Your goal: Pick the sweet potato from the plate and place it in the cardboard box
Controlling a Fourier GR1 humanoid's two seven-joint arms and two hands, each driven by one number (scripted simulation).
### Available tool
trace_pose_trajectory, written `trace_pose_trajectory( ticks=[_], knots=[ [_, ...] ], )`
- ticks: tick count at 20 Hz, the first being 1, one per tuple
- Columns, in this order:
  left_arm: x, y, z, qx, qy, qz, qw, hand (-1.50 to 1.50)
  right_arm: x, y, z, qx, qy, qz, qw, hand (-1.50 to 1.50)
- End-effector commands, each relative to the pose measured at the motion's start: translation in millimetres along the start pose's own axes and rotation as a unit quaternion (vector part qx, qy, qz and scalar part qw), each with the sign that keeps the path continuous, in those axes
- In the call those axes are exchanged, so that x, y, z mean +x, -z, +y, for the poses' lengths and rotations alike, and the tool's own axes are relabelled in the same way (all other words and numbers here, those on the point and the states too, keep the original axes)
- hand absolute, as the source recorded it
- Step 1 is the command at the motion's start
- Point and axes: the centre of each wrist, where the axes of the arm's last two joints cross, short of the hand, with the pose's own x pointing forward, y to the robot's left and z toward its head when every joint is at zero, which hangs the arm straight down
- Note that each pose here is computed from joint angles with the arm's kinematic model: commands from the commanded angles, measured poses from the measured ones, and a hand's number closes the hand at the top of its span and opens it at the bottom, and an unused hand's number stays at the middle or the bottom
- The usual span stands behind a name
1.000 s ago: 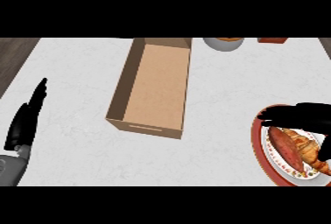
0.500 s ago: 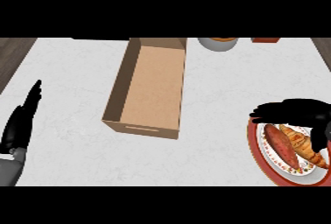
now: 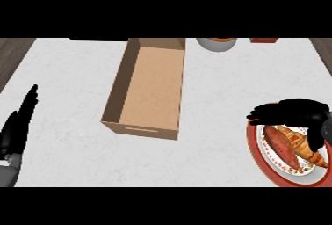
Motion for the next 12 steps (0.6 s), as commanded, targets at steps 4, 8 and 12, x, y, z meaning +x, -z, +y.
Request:
trace_pose_trajectory(
  ticks=[4, 8, 12],
  knots=[
    [-5.9, -1.4, -6.9, 0.004, -0.002, 0.014, 0.9999, 0.0, 7.3, -8.1, -0.6, 0.01, 0.039, -0.125, 0.991, -1.5],
    [-11.9, -7.3, -1.0, 0.011, 0.009, 0.008, 0.9999, 0.0, 12.2, -10.4, -1.5, 0.031, 0.031, -0.109, 0.993, -1.5],
    [10.8, -1.7, -3.6, 0.006, 0.0, 0.002, 1.0, 0.0, 17.3, -5.3, 14.6, 0.058, 0.005, -0.08, 0.995, -1.5]
  ],
)
